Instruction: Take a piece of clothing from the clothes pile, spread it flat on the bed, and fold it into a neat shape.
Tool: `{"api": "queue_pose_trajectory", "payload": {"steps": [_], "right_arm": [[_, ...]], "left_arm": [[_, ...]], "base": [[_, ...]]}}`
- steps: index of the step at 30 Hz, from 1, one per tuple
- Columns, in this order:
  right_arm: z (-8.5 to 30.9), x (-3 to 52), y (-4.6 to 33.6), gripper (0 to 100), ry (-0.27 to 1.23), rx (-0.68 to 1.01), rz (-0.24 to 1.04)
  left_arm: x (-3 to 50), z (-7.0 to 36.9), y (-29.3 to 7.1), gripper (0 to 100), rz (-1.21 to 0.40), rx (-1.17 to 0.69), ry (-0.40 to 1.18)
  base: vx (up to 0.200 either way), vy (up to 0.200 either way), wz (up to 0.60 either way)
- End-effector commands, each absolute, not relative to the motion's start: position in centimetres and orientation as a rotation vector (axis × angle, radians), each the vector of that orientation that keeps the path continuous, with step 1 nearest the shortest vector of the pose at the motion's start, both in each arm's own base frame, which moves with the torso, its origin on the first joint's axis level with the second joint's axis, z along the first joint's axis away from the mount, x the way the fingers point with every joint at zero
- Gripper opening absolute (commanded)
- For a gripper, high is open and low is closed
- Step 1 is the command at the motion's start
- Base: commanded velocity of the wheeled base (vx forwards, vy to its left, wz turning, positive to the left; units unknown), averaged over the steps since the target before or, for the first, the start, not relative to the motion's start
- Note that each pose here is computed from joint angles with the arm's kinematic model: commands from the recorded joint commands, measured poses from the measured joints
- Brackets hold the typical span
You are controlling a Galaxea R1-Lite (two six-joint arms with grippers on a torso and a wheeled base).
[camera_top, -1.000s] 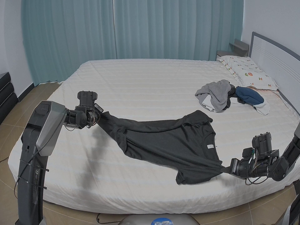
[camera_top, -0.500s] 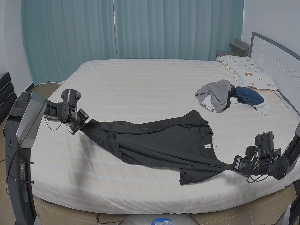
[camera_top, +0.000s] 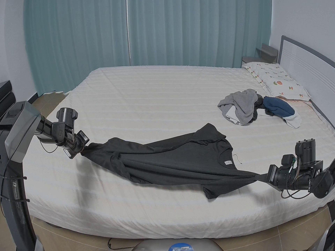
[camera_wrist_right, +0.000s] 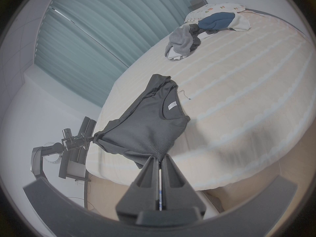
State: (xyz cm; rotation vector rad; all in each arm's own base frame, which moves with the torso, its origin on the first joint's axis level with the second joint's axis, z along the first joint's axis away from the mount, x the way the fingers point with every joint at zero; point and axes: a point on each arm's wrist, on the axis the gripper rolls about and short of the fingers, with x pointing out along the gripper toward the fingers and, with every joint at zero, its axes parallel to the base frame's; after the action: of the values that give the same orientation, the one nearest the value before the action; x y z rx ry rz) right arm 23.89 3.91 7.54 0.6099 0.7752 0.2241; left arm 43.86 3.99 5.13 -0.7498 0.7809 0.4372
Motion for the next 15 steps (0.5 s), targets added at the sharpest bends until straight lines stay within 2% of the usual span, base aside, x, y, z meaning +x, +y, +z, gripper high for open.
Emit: {"api": "queue_pose_trajectory", "payload": {"steps": [1, 7, 8, 9, 15], "right_arm": [[8.0, 23.5, 4.3, 0, 0.782, 0.599, 0.24], [6.7, 22.9, 4.6, 0, 0.912, 0.554, 0.229], [6.2, 22.8, 4.6, 0, 0.933, 0.528, 0.235], [6.1, 22.8, 4.6, 100, 0.936, 0.521, 0.237], [4.6, 23.2, 4.8, 100, 0.991, 0.501, 0.233]], "left_arm": [[43.0, 4.6, 4.4, 0, 0.45, -0.743, 0.808], [41.7, 3.3, 3.9, 0, 0.409, -0.717, 0.893], [41.5, 3.1, 3.9, 100, 0.409, -0.707, 0.906], [41.4, 3.1, 3.9, 100, 0.41, -0.706, 0.91], [40.7, 2.7, 3.9, 100, 0.393, -0.65, 0.946]], "base": [[0.0, 0.0, 0.0], [0.0, 0.0, 0.0], [0.0, 0.0, 0.0], [0.0, 0.0, 0.0], [0.0, 0.0, 0.0]]}}
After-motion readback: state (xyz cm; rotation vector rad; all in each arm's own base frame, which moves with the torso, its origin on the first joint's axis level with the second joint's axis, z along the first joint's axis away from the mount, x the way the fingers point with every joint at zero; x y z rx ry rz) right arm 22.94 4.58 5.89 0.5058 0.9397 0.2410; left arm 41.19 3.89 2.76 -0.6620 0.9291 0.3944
